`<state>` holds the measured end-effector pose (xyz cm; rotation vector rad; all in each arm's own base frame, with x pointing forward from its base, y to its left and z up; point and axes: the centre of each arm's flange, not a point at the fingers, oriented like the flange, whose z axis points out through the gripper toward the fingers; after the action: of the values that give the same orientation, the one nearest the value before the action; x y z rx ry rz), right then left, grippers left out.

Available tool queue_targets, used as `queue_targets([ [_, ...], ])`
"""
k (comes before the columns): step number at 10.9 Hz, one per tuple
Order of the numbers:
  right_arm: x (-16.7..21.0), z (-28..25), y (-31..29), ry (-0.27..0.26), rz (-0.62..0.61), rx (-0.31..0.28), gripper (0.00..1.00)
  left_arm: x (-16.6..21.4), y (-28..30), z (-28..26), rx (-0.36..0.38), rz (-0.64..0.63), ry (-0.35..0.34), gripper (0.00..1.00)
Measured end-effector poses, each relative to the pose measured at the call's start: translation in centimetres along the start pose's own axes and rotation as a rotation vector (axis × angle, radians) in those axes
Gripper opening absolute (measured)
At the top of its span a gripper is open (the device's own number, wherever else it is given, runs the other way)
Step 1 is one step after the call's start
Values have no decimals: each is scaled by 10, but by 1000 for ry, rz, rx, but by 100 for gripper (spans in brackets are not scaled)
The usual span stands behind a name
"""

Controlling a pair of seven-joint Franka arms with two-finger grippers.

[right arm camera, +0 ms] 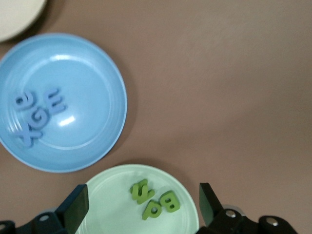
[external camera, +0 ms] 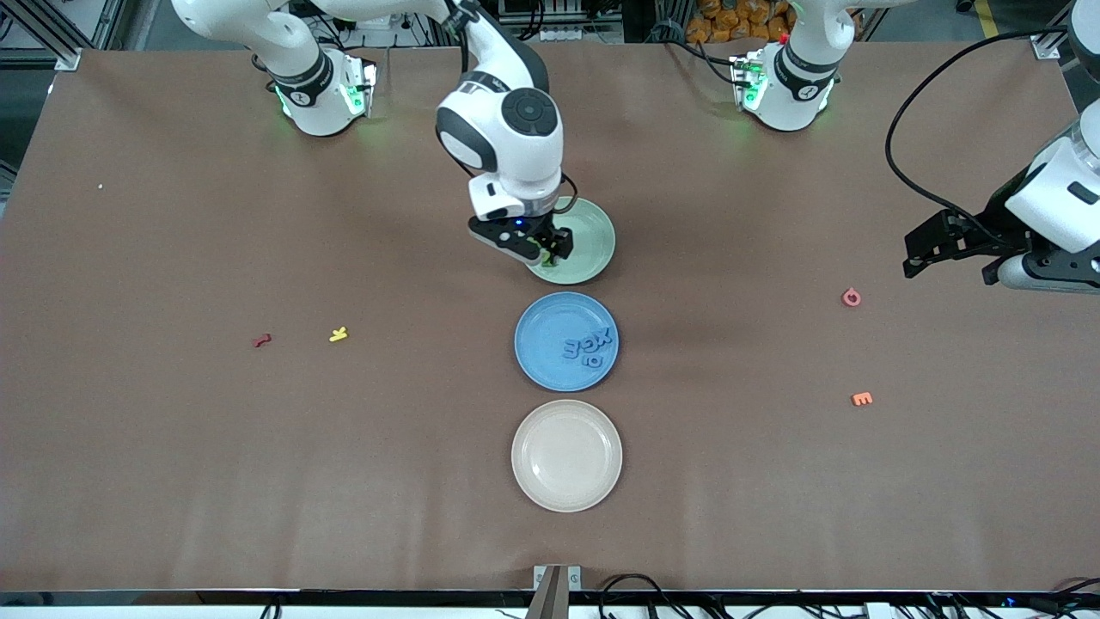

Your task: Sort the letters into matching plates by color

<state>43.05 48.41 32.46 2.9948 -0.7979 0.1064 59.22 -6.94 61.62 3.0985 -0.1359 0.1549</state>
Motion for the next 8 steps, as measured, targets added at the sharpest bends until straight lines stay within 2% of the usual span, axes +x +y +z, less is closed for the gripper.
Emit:
queue_targets([
  [4, 79, -94, 49, 23, -13, 9, 100, 0, 5, 0, -1, 11, 3, 100],
  [6, 109, -132, 77, 26, -68, 17, 100, 0, 11, -2, -3, 21, 7, 100],
  [8, 138, -159, 107, -2, -150, 24, 100, 0, 9, -2, -2, 18, 7, 100],
])
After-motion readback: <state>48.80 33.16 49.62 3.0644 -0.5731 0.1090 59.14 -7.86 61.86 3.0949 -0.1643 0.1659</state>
